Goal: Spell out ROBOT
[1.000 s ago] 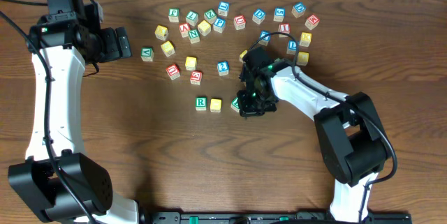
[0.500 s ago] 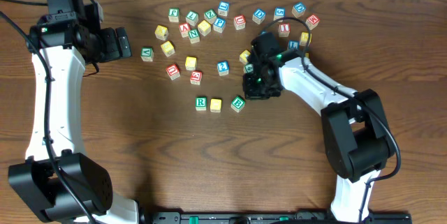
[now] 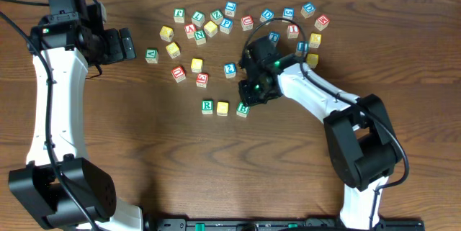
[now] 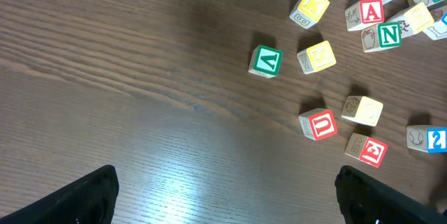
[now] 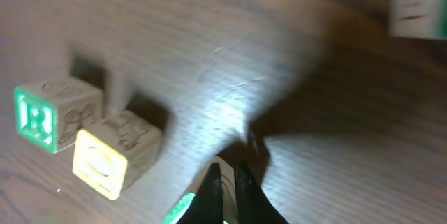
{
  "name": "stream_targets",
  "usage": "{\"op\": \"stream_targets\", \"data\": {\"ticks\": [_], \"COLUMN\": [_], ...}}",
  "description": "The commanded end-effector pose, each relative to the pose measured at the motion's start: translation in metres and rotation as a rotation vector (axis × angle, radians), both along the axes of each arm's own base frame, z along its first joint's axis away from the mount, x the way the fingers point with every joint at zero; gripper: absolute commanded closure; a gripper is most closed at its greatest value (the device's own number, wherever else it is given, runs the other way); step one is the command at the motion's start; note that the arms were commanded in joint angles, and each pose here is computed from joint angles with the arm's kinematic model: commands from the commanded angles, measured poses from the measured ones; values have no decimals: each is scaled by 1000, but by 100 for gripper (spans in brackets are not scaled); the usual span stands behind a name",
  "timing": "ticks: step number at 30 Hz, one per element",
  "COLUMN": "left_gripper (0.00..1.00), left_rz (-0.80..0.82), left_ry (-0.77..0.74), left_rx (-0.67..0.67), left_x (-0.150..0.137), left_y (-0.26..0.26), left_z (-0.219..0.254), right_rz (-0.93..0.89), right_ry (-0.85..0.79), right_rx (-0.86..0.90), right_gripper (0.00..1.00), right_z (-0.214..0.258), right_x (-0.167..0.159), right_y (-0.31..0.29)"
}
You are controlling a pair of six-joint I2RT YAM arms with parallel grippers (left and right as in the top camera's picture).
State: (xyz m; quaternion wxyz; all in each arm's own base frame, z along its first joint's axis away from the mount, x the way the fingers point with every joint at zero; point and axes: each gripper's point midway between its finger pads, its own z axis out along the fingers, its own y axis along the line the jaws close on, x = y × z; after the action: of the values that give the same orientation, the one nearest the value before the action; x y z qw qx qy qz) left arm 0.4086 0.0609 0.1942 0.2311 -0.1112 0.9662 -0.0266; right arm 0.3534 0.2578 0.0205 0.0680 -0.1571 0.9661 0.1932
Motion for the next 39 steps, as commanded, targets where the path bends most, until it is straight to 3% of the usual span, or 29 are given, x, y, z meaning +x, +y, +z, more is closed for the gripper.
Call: {"op": "stream_targets", "data": {"ticks": [1,5,12,23,39], "left_gripper": [2,2,2,2,2], "left_rz": [-4,-4,-4,-4,-4], "left_ry": [-35,-35,-35,-35,-35], "left_rx": [0,0,0,0,0], "left_x": [2,2,2,2,2], "left_y": [0,0,0,0,0], "left_z": [13,13,13,13,13], "right_rz": [58,49,-74,-142,-125], "right_ry": [2,-2,40,256,160], "right_rx": [13,18,-17,-121,-43], "right_gripper": [97,97,87,90,91], "right_z": [-2,-1,22,-3,-7], "right_x": [-6,-5,17,-40,-28], "right_y": [14,15,-15,-26,7]}}
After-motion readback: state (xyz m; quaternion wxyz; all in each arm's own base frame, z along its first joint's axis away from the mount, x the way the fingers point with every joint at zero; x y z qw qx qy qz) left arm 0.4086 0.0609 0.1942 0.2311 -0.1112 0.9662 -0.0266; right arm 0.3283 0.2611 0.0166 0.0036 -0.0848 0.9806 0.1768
